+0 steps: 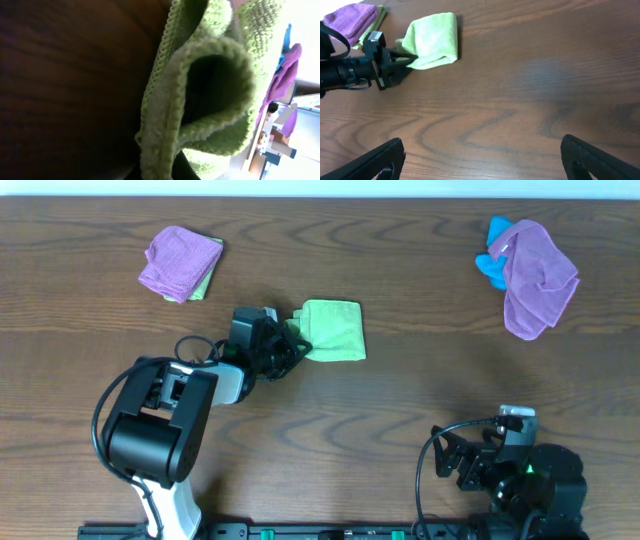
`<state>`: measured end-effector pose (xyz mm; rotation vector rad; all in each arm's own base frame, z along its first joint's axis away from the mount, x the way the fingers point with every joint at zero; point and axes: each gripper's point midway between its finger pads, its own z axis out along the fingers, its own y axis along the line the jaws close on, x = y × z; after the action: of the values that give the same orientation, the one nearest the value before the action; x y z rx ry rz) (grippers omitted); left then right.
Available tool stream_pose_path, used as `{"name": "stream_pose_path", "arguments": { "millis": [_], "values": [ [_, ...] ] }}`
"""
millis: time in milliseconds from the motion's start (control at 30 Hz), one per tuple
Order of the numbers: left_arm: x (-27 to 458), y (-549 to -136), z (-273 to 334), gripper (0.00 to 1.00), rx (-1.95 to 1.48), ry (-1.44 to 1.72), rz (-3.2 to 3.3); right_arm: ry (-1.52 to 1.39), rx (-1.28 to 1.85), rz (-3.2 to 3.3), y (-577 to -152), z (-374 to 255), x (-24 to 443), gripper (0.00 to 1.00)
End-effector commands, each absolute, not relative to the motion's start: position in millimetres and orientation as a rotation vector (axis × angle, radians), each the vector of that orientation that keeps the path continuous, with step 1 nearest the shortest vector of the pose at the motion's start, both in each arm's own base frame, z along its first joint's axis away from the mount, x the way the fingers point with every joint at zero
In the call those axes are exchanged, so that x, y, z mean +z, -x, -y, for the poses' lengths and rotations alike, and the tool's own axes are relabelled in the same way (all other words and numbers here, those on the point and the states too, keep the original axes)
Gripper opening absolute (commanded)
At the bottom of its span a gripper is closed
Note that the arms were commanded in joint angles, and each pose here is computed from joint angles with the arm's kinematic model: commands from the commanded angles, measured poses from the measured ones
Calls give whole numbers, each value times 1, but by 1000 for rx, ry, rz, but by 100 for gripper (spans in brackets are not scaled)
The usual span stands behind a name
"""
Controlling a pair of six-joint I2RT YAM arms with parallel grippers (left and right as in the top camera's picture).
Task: Fold the cloth
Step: 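Lift the folded green cloth with the left gripper and carry it to the pink stack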
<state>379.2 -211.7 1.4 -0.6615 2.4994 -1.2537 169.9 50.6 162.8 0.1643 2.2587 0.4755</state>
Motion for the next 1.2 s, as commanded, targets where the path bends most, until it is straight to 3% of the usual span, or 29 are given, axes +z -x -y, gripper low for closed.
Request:
{"name": "stream_pose_path", "arguments": {
  "millis": [0, 300, 800, 1167],
  "values": [
    [-4, -377, 217, 5, -1284, 619, -2509, -185, 485, -2256, -170, -50, 162, 99],
    [105, -443, 230, 6, -1508, 464, -2321, -185, 485, -2256, -170, -50, 162, 99],
    [253, -538, 125, 5, -1250, 597, -2161, -185, 485, -2256, -170, -50, 162, 99],
    [261, -564, 33, 6, -911, 761, -2047, -185, 485, -2256, -170, -50, 162, 99]
  ]
}}
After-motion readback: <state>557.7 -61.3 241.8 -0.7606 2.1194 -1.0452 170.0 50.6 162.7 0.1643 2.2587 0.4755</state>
